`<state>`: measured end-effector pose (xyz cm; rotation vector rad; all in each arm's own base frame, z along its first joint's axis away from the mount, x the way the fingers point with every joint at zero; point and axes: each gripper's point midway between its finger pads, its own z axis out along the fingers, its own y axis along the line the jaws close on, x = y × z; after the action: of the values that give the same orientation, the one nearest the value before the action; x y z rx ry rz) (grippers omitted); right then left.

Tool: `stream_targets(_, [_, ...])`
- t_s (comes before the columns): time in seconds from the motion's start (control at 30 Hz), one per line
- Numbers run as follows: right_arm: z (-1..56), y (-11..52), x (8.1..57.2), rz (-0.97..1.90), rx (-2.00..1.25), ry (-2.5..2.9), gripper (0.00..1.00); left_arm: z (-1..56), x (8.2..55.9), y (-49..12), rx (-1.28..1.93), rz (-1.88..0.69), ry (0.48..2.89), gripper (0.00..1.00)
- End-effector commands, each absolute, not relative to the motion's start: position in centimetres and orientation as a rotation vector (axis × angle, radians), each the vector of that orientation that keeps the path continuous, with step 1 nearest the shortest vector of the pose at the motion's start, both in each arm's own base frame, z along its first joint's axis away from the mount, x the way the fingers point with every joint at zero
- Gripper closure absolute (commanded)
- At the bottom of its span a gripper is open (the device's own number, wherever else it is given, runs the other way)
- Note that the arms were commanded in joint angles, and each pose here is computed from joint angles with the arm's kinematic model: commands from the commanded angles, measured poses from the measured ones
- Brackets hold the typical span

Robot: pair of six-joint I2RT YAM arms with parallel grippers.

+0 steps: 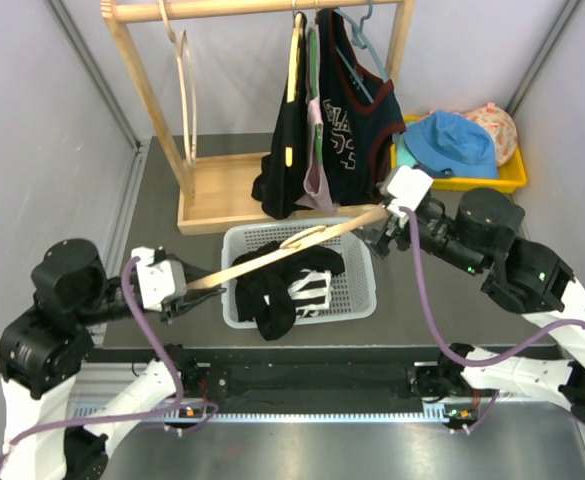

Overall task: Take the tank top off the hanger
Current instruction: Place the hanger at the clothesline.

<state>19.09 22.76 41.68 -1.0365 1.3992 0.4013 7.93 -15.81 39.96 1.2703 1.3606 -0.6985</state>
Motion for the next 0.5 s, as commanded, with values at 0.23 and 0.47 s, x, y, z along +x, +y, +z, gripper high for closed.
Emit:
stream_targets(0.23, [55.6, 14.0, 18.6, 0.393, -0.396, 1.051, 0.07, 38.1, 5.6, -14.4, 1.267, -0.670, 1.349, 1.00])
stream_targets(0.47, [55.8, 12.3, 19.2, 0.336, -0.318, 1.077, 0.06, 41.0, 6.4, -13.6, 1.102, -0.623, 1.338, 1.00])
